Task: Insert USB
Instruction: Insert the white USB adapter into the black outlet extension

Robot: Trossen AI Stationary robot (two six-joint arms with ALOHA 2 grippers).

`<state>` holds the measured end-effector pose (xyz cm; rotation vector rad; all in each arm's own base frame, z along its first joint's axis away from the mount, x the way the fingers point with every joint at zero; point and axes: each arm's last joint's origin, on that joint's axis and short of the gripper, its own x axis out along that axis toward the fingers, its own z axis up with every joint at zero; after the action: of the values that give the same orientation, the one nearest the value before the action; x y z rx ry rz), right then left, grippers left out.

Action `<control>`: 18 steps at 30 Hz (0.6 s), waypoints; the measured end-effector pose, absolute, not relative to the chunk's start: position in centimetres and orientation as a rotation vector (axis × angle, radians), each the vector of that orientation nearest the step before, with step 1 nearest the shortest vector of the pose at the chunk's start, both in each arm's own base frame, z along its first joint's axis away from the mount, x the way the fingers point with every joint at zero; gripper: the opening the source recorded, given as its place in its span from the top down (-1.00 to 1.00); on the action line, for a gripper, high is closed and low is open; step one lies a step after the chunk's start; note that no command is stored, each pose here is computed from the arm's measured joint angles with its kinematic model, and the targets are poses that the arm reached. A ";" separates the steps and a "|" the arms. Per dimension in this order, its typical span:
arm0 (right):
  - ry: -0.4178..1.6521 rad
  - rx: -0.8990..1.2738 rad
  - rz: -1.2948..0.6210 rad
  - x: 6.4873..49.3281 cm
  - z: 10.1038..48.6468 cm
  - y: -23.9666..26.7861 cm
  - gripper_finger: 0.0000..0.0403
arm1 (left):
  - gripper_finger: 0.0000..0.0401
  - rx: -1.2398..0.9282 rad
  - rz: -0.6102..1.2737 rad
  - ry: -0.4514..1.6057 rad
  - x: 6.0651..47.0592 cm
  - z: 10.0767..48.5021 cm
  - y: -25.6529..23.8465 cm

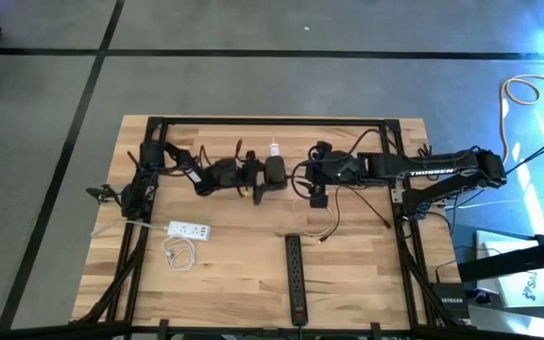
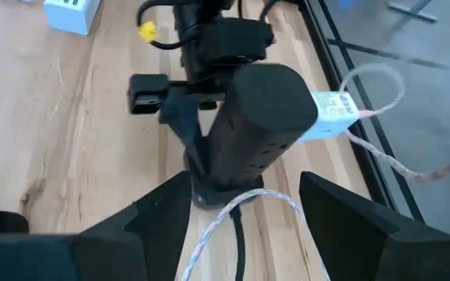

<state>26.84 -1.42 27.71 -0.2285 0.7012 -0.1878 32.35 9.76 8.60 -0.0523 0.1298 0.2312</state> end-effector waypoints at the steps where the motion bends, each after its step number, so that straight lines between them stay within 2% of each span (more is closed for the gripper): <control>1: 0.708 -0.225 -0.188 26.8 27.7 -1.4 -0.09 | -0.25 -0.082 0.245 0.153 32.2 8.3 10.2; 9: 0.796 -0.223 -0.179 26.0 25.1 -1.4 -0.09 | -0.25 -0.166 0.210 0.197 31.4 7.8 12.0; 15: 0.753 -0.152 -0.120 25.9 23.5 -1.4 -0.09 | -0.25 -0.223 0.112 0.193 30.3 7.8 14.1; 18: 0.718 -0.062 -0.060 25.9 22.7 -1.6 -0.09 | -0.25 -0.229 0.122 0.192 29.9 7.8 15.1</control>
<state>25.86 -1.60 22.72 -0.0616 0.7176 -0.0597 29.87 15.05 7.83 -0.2287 0.1921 0.1216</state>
